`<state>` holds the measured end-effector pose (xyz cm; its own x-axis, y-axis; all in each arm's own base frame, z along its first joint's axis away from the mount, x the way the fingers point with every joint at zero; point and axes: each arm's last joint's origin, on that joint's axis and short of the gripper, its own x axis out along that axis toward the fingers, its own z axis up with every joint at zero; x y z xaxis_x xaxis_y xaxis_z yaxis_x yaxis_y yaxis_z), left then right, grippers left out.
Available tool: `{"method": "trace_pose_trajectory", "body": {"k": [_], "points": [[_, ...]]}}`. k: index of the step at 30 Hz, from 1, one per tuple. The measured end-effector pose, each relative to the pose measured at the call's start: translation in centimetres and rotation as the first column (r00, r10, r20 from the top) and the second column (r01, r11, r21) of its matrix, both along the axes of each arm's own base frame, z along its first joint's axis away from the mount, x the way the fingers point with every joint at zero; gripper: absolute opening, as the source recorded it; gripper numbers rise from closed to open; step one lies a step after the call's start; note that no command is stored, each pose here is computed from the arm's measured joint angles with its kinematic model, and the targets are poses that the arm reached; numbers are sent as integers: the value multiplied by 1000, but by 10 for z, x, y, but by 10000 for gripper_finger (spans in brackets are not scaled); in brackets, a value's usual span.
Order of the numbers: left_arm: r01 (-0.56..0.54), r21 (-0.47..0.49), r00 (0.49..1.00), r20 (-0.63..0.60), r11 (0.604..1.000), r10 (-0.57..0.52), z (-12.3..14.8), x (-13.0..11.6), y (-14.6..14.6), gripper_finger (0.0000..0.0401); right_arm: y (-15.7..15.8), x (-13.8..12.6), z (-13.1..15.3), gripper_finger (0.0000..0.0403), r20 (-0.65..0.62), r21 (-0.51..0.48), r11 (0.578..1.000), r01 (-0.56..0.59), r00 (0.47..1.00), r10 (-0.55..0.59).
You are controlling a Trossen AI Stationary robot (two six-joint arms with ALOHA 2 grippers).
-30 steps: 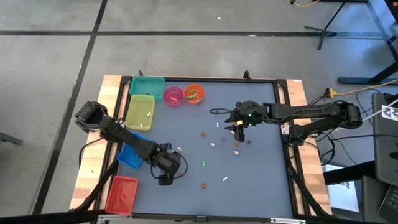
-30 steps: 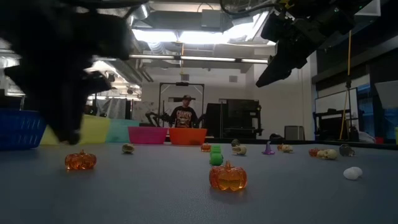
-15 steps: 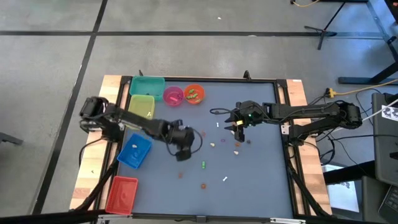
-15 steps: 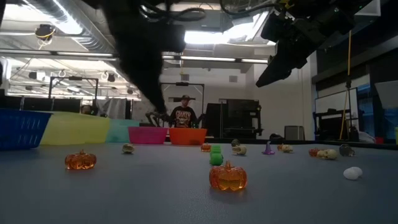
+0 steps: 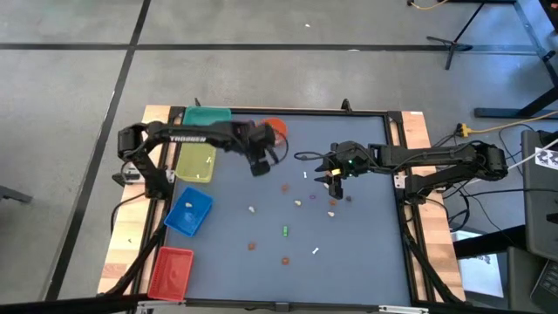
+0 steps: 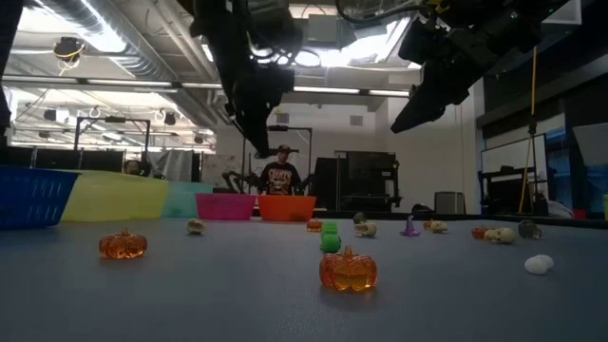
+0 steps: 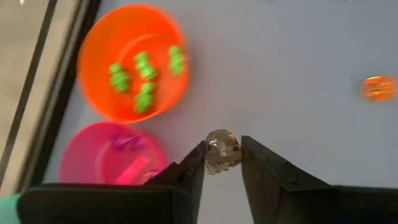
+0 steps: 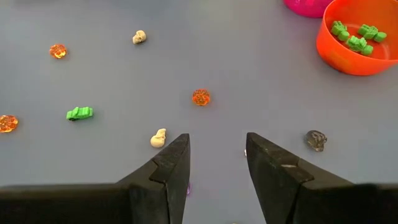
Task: Sort Halloween decoration
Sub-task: Put the black skull toy into the green bin
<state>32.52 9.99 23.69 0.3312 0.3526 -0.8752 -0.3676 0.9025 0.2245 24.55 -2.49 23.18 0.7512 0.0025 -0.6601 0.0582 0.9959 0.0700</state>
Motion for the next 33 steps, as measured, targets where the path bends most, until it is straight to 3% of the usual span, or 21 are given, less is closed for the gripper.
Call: {"method": "trace_pose_trajectory", "body": {"k": [7,15,24,33], "points": [[-78,8,990,-116,997,79,2,-29,55,80,0,0,0,156,0,0,1000,0,1000,0],[-258,-40,941,-239,965,242,-2,-73,101,80,0,0,0,156,0,0,1000,0,1000,0],[-389,-48,895,-257,920,364,-2,-105,132,80,0,0,0,156,0,0,1000,0,1000,0],[-454,-23,862,-266,891,433,-2,-119,145,80,0,0,0,156,0,0,1000,0,1000,0]]}}
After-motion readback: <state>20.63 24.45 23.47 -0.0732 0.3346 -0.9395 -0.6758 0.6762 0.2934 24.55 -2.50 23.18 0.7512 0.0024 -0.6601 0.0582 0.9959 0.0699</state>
